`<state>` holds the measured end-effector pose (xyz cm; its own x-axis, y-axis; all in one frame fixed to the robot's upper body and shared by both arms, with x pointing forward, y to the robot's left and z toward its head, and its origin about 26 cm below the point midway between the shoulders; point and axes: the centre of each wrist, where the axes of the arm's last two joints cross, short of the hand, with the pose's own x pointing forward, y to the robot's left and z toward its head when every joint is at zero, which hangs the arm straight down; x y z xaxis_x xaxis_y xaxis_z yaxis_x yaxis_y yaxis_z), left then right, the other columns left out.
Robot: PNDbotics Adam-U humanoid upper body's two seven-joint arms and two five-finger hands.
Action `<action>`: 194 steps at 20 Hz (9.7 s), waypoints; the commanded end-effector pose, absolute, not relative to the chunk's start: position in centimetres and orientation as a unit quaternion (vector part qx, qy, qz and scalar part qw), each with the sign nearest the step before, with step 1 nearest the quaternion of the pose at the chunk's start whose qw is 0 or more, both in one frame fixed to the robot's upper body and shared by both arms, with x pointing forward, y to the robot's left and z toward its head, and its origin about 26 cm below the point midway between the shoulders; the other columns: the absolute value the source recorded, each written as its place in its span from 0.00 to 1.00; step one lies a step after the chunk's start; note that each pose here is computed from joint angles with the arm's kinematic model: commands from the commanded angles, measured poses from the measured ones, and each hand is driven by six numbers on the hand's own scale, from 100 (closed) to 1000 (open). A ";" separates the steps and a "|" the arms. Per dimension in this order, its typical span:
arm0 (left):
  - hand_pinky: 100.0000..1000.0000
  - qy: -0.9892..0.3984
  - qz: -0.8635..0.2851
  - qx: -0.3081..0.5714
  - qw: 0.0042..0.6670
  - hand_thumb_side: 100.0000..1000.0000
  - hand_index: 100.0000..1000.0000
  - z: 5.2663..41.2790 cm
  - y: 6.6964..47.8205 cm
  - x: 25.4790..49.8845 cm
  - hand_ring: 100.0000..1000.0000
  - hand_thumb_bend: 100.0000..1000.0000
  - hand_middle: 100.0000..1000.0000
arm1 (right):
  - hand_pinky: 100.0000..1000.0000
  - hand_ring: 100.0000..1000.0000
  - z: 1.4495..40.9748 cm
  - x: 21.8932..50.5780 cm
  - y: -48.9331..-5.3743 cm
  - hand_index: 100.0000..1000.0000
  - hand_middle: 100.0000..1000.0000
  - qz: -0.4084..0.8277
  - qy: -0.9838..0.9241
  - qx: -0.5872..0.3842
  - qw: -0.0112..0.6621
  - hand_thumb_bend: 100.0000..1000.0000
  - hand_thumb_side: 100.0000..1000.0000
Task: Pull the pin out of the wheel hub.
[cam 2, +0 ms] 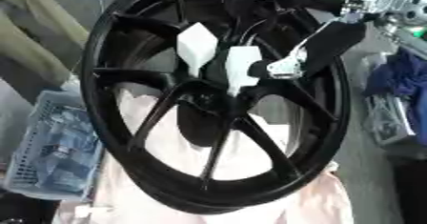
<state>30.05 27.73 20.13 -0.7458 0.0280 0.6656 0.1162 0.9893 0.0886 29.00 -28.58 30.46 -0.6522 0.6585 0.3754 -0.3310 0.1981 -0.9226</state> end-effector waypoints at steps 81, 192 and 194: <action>0.90 -0.936 -0.067 -0.043 0.344 0.66 0.76 21.2 27.3 30.0 0.74 0.00 0.67 | 0.55 0.71 29.3 29.0 -28.7 0.54 0.39 0.574 -0.664 -0.106 0.467 0.00 0.00; 0.90 -0.937 -0.047 0.008 0.345 0.65 0.76 20.3 28.7 29.5 0.74 0.00 0.67 | 0.55 0.78 20.2 22.0 -42.7 0.82 0.67 -0.042 -0.800 -0.460 0.383 0.00 0.18; 0.90 -0.938 -0.049 0.007 0.342 0.65 0.76 20.3 28.7 29.5 0.74 0.00 0.67 | 0.54 0.78 19.8 22.2 -42.2 0.81 0.66 -0.036 -0.824 -0.435 0.361 0.00 0.18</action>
